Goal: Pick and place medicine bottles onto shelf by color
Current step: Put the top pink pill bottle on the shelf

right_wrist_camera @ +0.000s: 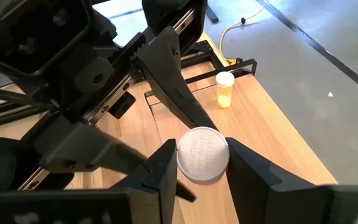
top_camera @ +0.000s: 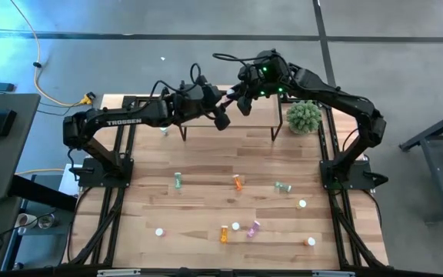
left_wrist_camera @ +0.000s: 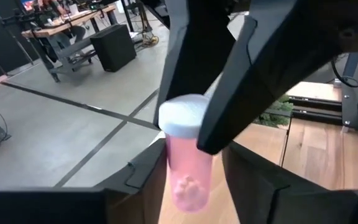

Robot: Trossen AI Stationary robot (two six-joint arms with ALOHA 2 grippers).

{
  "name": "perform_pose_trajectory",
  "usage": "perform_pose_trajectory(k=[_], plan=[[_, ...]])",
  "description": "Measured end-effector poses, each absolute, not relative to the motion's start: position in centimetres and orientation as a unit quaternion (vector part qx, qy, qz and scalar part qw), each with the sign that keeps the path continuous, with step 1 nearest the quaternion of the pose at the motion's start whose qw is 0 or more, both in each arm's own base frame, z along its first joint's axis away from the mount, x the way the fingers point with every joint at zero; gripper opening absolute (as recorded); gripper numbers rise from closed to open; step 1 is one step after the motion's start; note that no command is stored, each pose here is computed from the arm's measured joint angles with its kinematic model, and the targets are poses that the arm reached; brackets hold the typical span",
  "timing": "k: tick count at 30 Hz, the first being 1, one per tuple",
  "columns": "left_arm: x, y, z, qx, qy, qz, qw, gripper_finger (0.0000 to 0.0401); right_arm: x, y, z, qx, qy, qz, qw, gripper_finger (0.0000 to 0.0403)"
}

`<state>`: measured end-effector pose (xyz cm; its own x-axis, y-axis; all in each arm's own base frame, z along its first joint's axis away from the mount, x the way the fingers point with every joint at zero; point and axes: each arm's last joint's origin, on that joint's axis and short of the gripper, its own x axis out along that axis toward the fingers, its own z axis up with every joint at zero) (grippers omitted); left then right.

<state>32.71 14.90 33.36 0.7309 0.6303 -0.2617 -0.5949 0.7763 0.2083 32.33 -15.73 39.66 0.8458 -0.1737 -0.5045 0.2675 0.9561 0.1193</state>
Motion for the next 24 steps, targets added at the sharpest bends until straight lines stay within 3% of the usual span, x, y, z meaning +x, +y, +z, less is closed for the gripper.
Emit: perform_pose_trajectory(k=[9,24], plan=[[32.1,14.8,33.7,0.059,0.17,0.361,0.915,0.0215,31.4,-16.9,39.9,0.085,0.25,-0.134,0.955,0.0104],[29.6,13.9,36.7,0.072,0.14,0.384,0.91,0.0217,25.1,-18.0,43.5,0.066,0.229,-0.221,0.946,0.0104]])
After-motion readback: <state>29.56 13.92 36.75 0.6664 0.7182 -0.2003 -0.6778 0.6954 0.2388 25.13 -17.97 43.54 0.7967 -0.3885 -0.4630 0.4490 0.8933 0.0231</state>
